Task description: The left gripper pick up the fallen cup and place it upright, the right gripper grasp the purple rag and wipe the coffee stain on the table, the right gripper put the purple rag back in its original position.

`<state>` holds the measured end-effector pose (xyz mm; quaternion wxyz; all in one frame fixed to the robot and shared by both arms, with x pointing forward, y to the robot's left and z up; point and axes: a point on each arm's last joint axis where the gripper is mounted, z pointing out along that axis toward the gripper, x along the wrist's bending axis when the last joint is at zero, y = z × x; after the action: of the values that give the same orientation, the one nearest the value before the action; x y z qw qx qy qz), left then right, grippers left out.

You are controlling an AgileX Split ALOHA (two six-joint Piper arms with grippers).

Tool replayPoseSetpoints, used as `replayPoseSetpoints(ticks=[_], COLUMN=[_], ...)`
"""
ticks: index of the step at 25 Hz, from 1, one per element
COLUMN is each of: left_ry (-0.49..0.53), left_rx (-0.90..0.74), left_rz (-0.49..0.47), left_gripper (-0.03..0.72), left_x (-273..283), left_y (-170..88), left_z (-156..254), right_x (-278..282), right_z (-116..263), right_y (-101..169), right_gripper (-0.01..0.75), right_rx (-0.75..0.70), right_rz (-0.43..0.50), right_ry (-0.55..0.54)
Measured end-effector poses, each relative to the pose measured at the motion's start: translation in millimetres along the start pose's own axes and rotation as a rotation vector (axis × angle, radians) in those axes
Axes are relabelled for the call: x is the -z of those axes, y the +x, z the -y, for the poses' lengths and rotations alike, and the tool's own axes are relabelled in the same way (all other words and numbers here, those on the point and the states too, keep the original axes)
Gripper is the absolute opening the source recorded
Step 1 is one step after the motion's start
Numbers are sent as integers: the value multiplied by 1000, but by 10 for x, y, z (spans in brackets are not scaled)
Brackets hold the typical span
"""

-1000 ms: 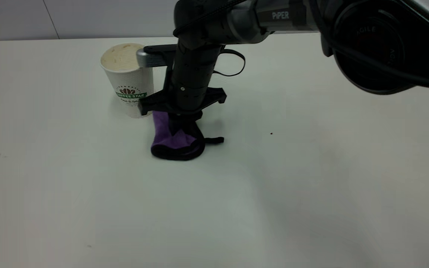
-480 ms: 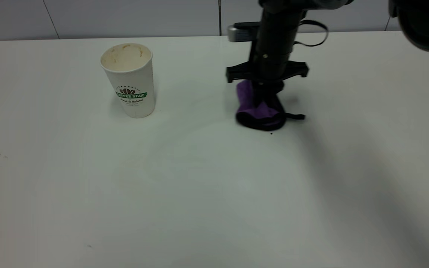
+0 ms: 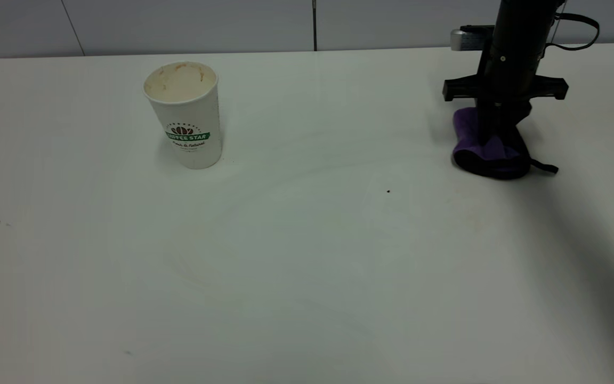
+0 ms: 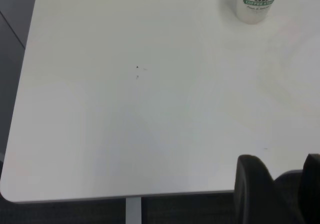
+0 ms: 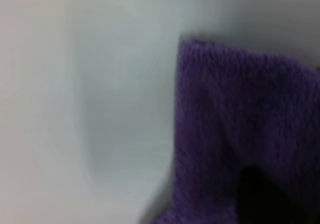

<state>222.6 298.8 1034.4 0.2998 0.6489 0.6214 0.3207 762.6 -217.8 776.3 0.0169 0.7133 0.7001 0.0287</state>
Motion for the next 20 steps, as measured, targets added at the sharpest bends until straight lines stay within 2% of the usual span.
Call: replayPoseSetpoints(ticks=[4, 6, 10, 14, 17, 20], left_ry=[0, 0, 0, 0, 0, -1], left_rx=[0, 0, 0, 0, 0, 0], left_rz=[0, 0, 0, 0, 0, 0], left_gripper=[254, 254, 254, 254, 254, 254], left_x=[0, 0, 0, 0, 0, 0], left_y=[0, 0, 0, 0, 0, 0], left_z=[0, 0, 0, 0, 0, -1], right_x=[159, 310, 805, 1537, 2100, 2754], right_z=[-69, -120, -176, -2, 363, 857], right_y=[-59, -48, 25, 55, 17, -59], right_gripper=[590, 692, 728, 732, 731, 729], right_rx=[105, 140, 184, 224, 235, 242], right_rz=[7, -17, -75, -72, -65, -61], right_ry=[-3, -37, -108, -141, -133, -176])
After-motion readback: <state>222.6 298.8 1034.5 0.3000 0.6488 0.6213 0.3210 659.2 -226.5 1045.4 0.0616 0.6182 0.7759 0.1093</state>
